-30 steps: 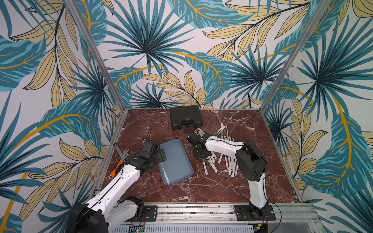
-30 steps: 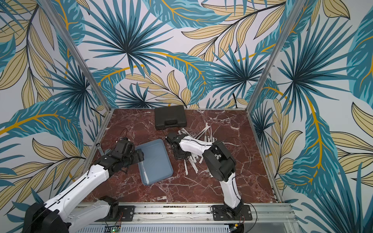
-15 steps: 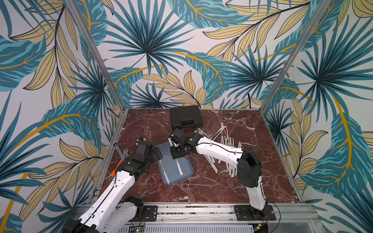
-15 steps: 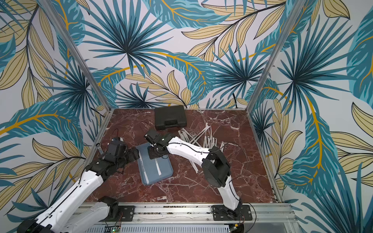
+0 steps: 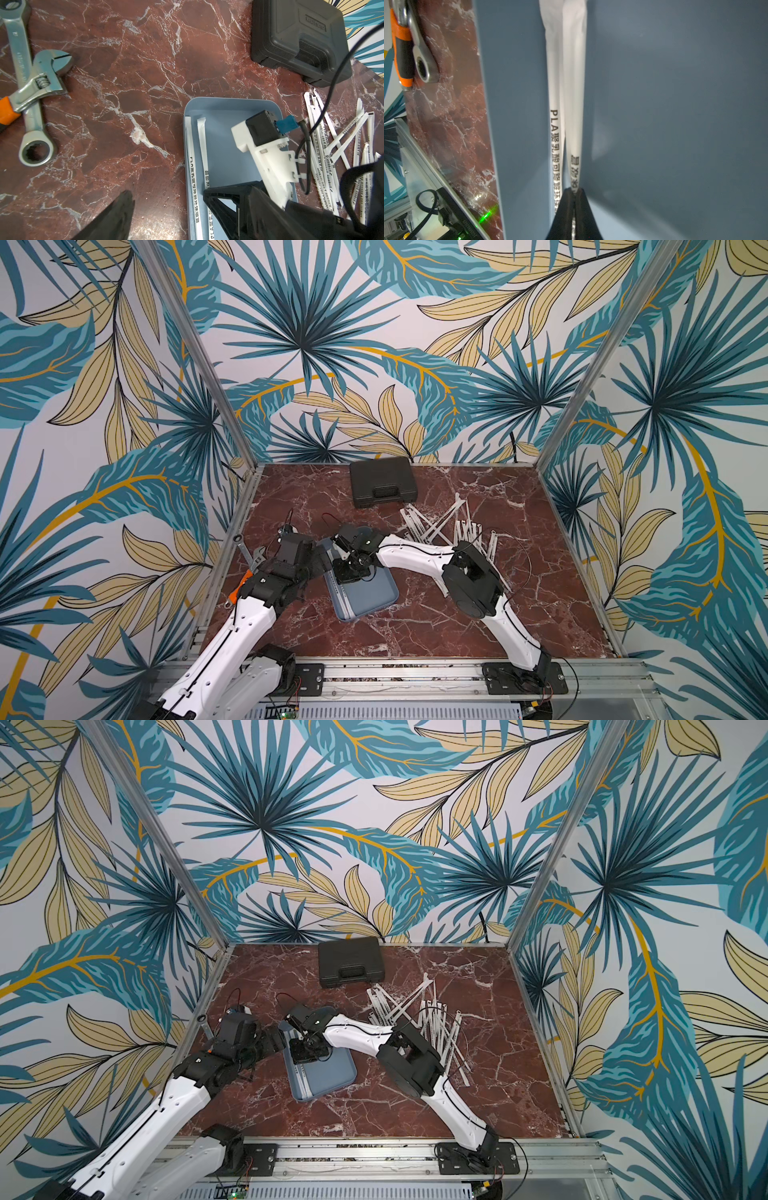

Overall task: Put the straws into the storage box
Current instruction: Place the straw in the storage box.

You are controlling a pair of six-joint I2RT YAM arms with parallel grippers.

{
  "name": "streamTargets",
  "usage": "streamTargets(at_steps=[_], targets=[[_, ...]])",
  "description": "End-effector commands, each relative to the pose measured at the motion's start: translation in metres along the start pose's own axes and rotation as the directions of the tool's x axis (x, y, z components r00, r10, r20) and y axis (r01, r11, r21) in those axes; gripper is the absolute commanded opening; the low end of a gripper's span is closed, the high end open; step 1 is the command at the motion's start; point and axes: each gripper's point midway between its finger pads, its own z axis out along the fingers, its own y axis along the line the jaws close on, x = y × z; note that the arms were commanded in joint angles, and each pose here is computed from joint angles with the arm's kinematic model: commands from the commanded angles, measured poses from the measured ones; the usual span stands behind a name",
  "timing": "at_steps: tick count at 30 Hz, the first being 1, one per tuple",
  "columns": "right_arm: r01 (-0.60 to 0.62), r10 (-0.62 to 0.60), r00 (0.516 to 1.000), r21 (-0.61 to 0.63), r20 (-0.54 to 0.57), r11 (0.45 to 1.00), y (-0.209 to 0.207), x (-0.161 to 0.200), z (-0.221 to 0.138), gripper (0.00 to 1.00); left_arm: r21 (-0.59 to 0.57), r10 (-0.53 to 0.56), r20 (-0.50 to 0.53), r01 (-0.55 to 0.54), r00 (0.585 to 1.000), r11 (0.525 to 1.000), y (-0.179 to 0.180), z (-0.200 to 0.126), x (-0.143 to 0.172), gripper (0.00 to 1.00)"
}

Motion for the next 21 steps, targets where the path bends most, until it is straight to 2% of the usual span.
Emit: streamTargets(at_steps=[1, 8, 12, 15, 18, 21], targets=[[-0.019, 0.02, 0.999, 0.014, -0.038, 1.0, -0.007, 0.009, 0.016, 0.1, -0.017, -0.003, -0.006, 0.003, 1.0, 1.0, 0.007, 0.003, 0.005, 0.92], [0.008, -0.008, 1.0, -0.001, -0.018, 1.0, 0.001, 0.003, 0.0, 0.2, -0.01, -0.005, -0.002, 0.005, 1.0, 1.0, 0.005, 0.003, 0.003, 0.92], [0.01, -0.009, 1.0, -0.069, 0.023, 0.998, 0.018, -0.005, -0.039, 0.21, -0.012, 0.008, 0.016, -0.008, 1.0, 1.0, 0.002, -0.003, -0.005, 0.92], [-0.003, 0.008, 0.998, -0.084, 0.062, 0.996, 0.013, -0.008, -0.073, 0.26, -0.005, 0.033, 0.032, -0.033, 0.999, 0.999, -0.002, -0.008, -0.013, 0.92], [-0.056, 0.055, 0.992, 0.011, 0.117, 0.998, -0.032, -0.005, -0.103, 0.29, -0.004, 0.05, 0.026, -0.05, 0.998, 0.999, -0.007, -0.011, -0.017, 0.9], [-0.12, 0.078, 0.984, 0.269, 0.162, 0.956, -0.112, 0.01, -0.124, 0.27, -0.016, 0.122, -0.001, -0.122, 0.993, 0.992, -0.024, -0.011, -0.01, 0.89]])
